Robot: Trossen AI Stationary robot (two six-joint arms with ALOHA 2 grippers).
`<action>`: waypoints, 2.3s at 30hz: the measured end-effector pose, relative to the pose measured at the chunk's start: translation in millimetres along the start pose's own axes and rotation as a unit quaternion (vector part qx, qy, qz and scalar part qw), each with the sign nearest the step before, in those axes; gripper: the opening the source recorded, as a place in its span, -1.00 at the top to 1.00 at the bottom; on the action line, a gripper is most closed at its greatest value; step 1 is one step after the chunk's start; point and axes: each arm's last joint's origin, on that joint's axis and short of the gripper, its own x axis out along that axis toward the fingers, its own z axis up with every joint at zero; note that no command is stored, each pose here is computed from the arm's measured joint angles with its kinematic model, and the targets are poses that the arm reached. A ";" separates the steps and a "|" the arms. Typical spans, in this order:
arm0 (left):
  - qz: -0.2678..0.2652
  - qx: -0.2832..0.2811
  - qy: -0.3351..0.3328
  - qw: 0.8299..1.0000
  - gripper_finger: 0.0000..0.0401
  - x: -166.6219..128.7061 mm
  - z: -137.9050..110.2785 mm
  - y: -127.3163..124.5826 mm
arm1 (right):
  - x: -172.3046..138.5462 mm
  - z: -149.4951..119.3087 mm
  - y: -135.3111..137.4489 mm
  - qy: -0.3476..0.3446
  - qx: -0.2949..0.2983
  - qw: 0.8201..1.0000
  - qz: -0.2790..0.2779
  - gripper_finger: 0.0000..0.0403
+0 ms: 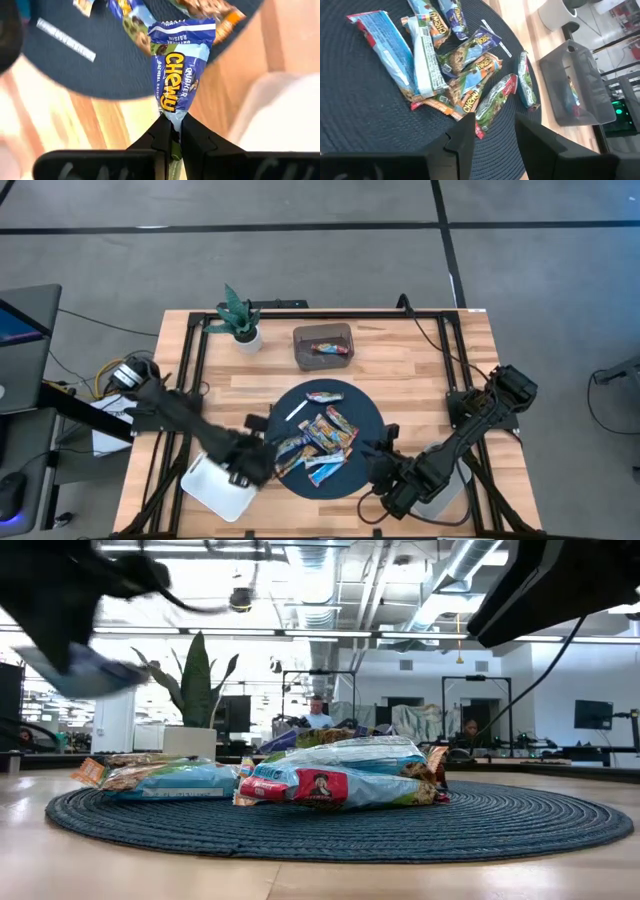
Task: Pick and place Granola Bars by type
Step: Put the blue granola bar into the white bin, then put the yellow granola bar into the gray bin
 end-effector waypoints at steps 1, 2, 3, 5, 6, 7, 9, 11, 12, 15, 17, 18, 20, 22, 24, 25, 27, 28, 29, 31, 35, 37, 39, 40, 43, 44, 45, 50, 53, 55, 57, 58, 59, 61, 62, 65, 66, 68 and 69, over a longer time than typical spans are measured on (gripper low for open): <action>0.006 -0.008 0.001 1.000 0.91 -5.4 -3.3 -6.4 | 1.2 0.4 -1.0 0.001 -0.001 1.000 -0.001 0.34; 0.008 -0.019 0.001 1.000 0.92 -10.1 -6.6 -12.9 | 3.1 0.9 -2.4 0.004 -0.001 1.000 -0.003 0.34; 0.006 -0.032 0.000 0.999 0.92 -14.0 -9.8 -19.4 | 5.3 1.6 -4.2 0.006 0.000 1.000 -0.006 0.34; -0.006 -0.065 0.004 0.998 0.92 -18.9 -16.8 -31.9 | 9.8 2.8 -7.8 0.011 0.005 1.000 -0.010 0.34; -0.013 -0.082 0.009 0.997 0.92 -20.7 -20.5 -37.5 | 12.2 3.4 -9.7 0.014 0.008 1.000 -0.013 0.34; -0.017 -0.098 0.012 0.995 0.92 -22.5 -24.2 -42.8 | 14.7 4.0 -11.8 0.017 0.011 1.000 -0.016 0.33; -0.020 -0.128 0.015 0.991 0.89 -25.3 -30.3 -50.9 | 20.6 3.3 -15.1 0.023 0.009 0.999 -0.021 0.33; -0.020 -0.149 0.013 0.988 0.87 -27.5 -34.7 -57.1 | 27.6 0.2 -17.5 0.030 0.005 0.999 -0.026 0.34; -0.021 -0.159 0.012 0.987 0.87 -28.5 -36.6 -59.8 | 31.4 -1.6 -18.8 0.034 0.001 0.999 -0.028 0.34; -0.028 -0.182 0.007 0.983 0.87 -31.0 -40.8 -67.4 | 40.7 -5.7 -22.9 0.046 0.000 0.998 -0.033 0.34; -0.036 -0.199 0.003 0.979 0.87 -32.1 -42.0 -71.4 | 44.7 -6.2 -26.0 0.052 0.001 0.998 -0.037 0.34; -0.039 -0.207 0.003 0.978 0.87 -32.6 -42.9 -73.1 | 46.0 -5.7 -27.0 0.053 0.003 0.998 -0.038 0.33; -0.045 -0.221 0.003 0.974 0.87 -33.9 -45.5 -77.4 | 47.7 -3.6 -27.5 0.047 0.003 0.998 -0.036 0.33; -0.047 -0.233 0.000 0.971 0.85 -35.5 -48.8 -81.8 | 48.1 -0.6 -26.5 0.036 0.001 0.999 -0.032 0.34; -0.046 -0.240 0.001 0.970 0.80 -36.4 -53.1 -86.6 | 48.4 3.2 -25.1 0.023 -0.004 0.999 -0.024 0.34; -0.043 -0.241 0.002 0.969 0.76 -35.9 -55.0 -89.4 | 48.6 5.6 -24.0 0.016 -0.009 1.000 -0.015 0.34; -0.035 -0.240 0.007 0.970 0.67 -33.2 -58.7 -95.6 | 49.9 11.9 -21.8 -0.001 -0.025 1.000 0.018 0.33; -0.030 -0.237 0.009 0.971 0.62 -31.6 -60.6 -98.5 | 51.1 16.1 -21.1 -0.013 -0.035 0.999 0.039 0.32; -0.024 -0.234 0.013 0.972 0.56 -29.8 -62.5 -101.3 | 52.6 20.9 -20.8 -0.029 -0.044 0.997 0.063 0.32; -0.007 -0.225 0.022 0.974 0.45 -26.2 -66.3 -105.4 | 56.6 31.3 -22.5 -0.064 -0.057 0.990 0.108 0.31; 0.023 -0.216 0.038 0.975 0.25 -26.3 -73.7 -104.3 | 64.1 52.8 -35.8 -0.116 -0.052 0.974 0.187 0.30; 0.037 -0.214 0.019 0.976 0.19 -27.2 -74.9 -104.1 | 69.3 57.5 -42.4 -0.124 -0.041 0.966 0.224 0.30; 0.056 -0.193 -0.032 0.979 0.15 -30.1 -77.3 -106.2 | 74.5 59.5 -47.6 -0.130 -0.026 0.958 0.253 0.31; 0.070 -0.178 -0.060 0.980 0.13 -31.4 -78.2 -106.9 | 76.5 60.2 -49.8 -0.130 -0.016 0.955 0.265 0.32; 0.102 -0.148 -0.132 0.975 0.12 -35.0 -81.4 -110.1 | 84.6 59.4 -51.1 -0.119 0.006 0.951 0.285 0.33; 0.114 -0.141 -0.154 0.971 0.12 -36.2 -82.6 -110.7 | 86.7 58.3 -49.4 -0.113 0.006 0.951 0.289 0.34; 0.127 -0.135 -0.176 0.967 0.13 -37.6 -83.9 -110.9 | 88.0 58.5 -47.6 -0.115 0.008 0.950 0.290 0.34; 0.173 -0.105 -0.301 0.932 0.13 -45.8 -90.1 -116.5 | 94.6 58.3 -31.3 -0.123 0.004 0.947 0.295 0.34; 0.190 -0.087 -0.353 0.912 0.14 -50.0 -93.6 -119.7 | 100.9 54.3 -20.5 -0.113 -0.005 0.949 0.295 0.34; 0.192 -0.081 -0.372 0.905 0.14 -51.9 -96.5 -122.0 | 106.5 52.3 -14.7 -0.109 -0.006 0.952 0.285 0.34; 0.191 -0.078 -0.382 0.901 0.14 -53.1 -99.1 -124.2 | 112.2 49.6 -11.3 -0.101 -0.008 0.956 0.276 0.34; 0.189 -0.079 -0.387 0.899 0.14 -53.2 -100.2 -125.6 | 115.1 49.3 -10.7 -0.099 -0.006 0.957 0.274 0.34; 0.187 -0.079 -0.390 0.898 0.14 -53.3 -101.5 -126.9 | 117.8 49.3 -10.2 -0.096 -0.003 0.957 0.273 0.34; 0.179 -0.084 -0.393 0.898 0.14 -52.7 -103.7 -129.3 | 123.2 48.5 -8.6 -0.087 0.004 0.958 0.272 0.33; 0.177 -0.086 -0.395 0.898 0.14 -52.4 -105.0 -129.9 | 126.1 49.1 -8.0 -0.083 0.007 0.959 0.271 0.33; 0.171 -0.086 -0.397 0.898 0.14 -49.2 -109.9 -132.1 | 130.5 48.1 -8.3 -0.066 0.003 0.961 0.269 0.34; 0.169 -0.087 -0.398 0.897 0.14 -47.4 -111.6 -133.0 | 130.6 49.1 -9.0 -0.066 0.006 0.961 0.268 0.34; 0.167 -0.087 -0.401 0.897 0.14 -43.4 -114.9 -133.7 | 132.6 50.6 -7.0 -0.067 0.017 0.961 0.269 0.34; 0.167 -0.087 -0.402 0.896 0.14 -41.0 -116.2 -133.5 | 133.7 48.4 -6.0 -0.057 0.015 0.962 0.268 0.34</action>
